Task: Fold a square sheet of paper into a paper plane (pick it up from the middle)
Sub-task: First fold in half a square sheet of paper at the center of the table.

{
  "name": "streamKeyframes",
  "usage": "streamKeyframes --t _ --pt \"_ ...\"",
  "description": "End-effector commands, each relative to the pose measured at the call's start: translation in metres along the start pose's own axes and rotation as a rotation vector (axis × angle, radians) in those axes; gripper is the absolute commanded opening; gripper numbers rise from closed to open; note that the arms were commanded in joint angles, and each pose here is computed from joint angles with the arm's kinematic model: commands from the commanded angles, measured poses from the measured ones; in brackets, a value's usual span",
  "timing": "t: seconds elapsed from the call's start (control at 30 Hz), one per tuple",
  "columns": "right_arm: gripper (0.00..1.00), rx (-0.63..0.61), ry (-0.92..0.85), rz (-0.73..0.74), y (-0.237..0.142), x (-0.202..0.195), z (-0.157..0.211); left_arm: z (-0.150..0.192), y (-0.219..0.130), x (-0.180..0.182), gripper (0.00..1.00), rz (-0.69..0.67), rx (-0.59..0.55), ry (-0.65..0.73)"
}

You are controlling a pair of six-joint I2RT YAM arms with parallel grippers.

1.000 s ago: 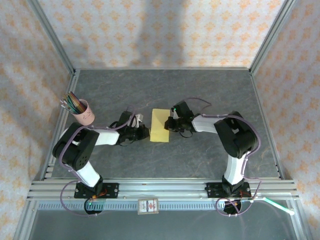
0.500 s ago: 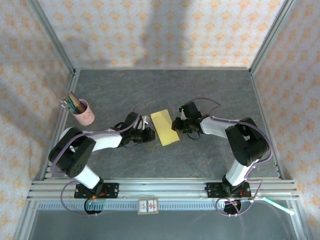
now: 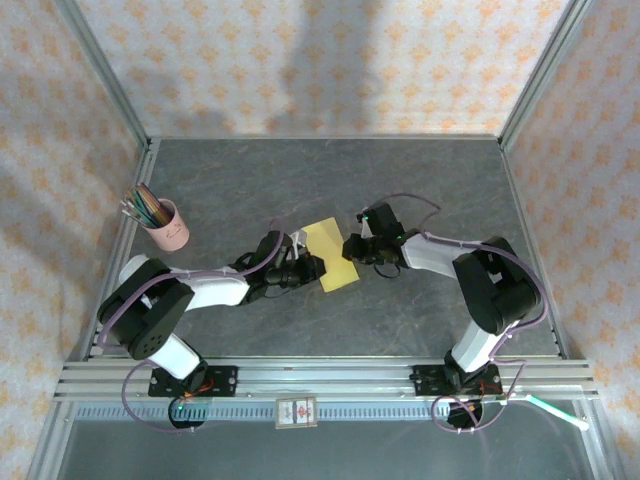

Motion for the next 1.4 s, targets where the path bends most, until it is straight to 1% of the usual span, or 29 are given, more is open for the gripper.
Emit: streamKeyframes --t 0.0,0.17,0.37,0.53,0.73,0.97,1.23,1.37 --pt "0.13 0.045 0.022 0.033 0.006 -0.012 0.016 -0.01 -0.004 -0.005 0.19 -0.005 -0.058 0.009" --pt "0.13 0.066 0.079 0.021 0.009 -0.016 0.034 -0.014 -0.012 -0.003 0.21 -0.047 -0.063 0.031" --pt "0.13 0.046 0.143 -0.056 0.009 0.005 0.047 -0.018 -0.03 0.012 0.23 -0.064 -0.093 -0.016" --pt "0.13 0.019 0.163 -0.09 0.01 0.018 0.048 -0.013 -0.036 0.015 0.26 -0.049 -0.073 -0.03" --pt "0.14 0.007 0.145 -0.075 0.01 0.019 0.045 0.002 -0.029 0.022 0.27 -0.001 -0.012 -0.082" --pt "0.14 0.021 0.118 -0.066 0.015 0.02 0.043 0.003 -0.017 0.024 0.23 0.038 0.003 -0.098" --pt "0.14 0.004 0.083 -0.043 0.012 0.023 0.035 0.008 -0.01 0.042 0.21 -0.018 0.021 -0.115" --pt "0.17 -0.016 0.05 -0.047 0.007 0.029 0.028 0.008 -0.007 0.053 0.2 -0.047 0.035 -0.114"
Point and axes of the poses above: each hand's point on the last joint's axis, 136 mm out from that joint toward the fingers, its own y axis out along the fingers, its own x axis along the line the jaws close on, z = x × y, the point moved 6 cm from there along -y, back along the fingers, and after that the axes turned 1 degree about y, right-handed, at the moved point
